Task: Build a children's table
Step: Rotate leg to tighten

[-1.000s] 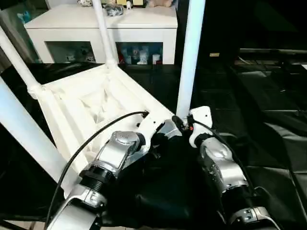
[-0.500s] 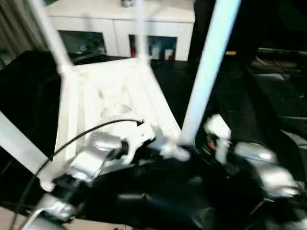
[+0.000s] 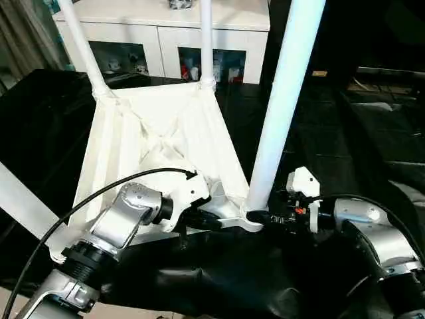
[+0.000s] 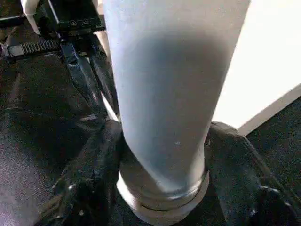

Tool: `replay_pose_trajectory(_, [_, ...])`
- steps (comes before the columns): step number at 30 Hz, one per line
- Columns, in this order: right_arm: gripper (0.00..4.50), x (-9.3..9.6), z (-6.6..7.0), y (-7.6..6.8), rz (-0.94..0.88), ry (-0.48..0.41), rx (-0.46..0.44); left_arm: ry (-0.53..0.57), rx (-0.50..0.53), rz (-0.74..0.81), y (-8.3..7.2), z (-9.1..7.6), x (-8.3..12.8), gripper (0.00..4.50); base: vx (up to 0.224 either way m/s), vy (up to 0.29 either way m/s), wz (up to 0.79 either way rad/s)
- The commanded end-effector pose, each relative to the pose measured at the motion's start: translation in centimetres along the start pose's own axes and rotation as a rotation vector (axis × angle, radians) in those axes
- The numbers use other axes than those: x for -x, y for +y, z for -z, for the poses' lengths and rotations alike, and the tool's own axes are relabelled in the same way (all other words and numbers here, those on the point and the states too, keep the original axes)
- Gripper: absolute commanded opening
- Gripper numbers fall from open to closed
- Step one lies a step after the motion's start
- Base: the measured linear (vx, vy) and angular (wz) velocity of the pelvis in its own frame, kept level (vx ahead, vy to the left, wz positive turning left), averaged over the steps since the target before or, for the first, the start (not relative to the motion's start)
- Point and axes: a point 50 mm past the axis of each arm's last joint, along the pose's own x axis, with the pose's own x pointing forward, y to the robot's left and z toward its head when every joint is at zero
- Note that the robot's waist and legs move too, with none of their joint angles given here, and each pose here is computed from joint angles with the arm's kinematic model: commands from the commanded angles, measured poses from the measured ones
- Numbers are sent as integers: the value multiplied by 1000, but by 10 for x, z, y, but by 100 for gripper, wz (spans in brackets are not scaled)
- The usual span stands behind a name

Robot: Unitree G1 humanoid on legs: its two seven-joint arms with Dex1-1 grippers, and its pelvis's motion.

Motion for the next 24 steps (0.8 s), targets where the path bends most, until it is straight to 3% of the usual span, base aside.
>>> replay_pose_trajectory(1, [232, -6, 8, 5, -31, 44, -20, -11, -2, 76, -8, -2, -6, 0, 0, 0, 0])
replay_pose_trajectory(13, [204, -5, 16, 11, -26, 43, -58, 7, 12, 56, -8, 3, -6, 0, 0, 0, 0])
replay_pose_trajectory(24, [201, -28, 34, -6, 416, -29, -221, -36, 92, -248, 18, -4, -26, 0, 0, 0, 0])
